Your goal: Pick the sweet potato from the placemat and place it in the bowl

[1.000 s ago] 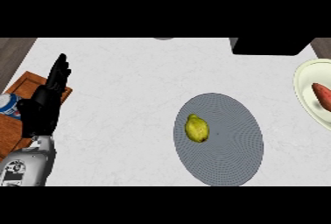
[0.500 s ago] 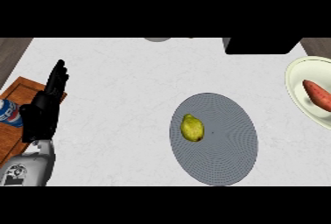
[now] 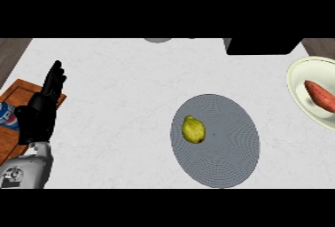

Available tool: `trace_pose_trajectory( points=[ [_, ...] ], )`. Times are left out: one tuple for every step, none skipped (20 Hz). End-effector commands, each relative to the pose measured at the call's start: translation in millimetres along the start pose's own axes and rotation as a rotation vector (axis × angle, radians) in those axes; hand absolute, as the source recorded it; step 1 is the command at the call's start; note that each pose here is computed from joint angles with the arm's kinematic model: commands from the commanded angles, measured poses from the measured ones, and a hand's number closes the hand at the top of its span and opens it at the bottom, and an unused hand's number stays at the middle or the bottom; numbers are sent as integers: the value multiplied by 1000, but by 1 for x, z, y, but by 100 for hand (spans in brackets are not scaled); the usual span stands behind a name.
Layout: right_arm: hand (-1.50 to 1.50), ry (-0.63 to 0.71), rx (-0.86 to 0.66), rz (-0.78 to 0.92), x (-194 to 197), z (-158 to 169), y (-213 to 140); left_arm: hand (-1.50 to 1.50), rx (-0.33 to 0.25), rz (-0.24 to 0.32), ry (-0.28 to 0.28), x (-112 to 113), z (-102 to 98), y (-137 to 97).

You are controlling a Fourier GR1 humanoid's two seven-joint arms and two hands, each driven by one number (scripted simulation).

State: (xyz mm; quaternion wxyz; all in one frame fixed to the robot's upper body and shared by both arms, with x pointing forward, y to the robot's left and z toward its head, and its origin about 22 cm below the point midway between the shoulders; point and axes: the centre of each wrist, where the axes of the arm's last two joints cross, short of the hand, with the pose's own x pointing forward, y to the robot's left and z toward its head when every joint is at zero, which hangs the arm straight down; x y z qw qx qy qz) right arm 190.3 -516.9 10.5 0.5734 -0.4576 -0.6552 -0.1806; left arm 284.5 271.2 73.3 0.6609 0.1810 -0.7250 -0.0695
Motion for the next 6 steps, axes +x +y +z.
trace_pose_trajectory(
  points=[
    [-150,-25,20,-19,-5,38,-23,0,-5,3,-1,-2,10,-5],
    [-150,-18,14,-21,3,32,-23,0,-10,8,-7,-1,-14,-12],
    [-150,-17,12,-38,8,62,-16,0,2,-4,10,-2,0,3],
    [-150,-37,11,-27,10,63,-29,0,0,-12,1,-9,1,-3],
    [-150,-32,10,-16,3,43,-40,0,9,-17,-17,11,-18,-11],
    [-150,-21,19,-31,5,73,-15,0,-15,-10,-7,8,1,2]
  ],
)
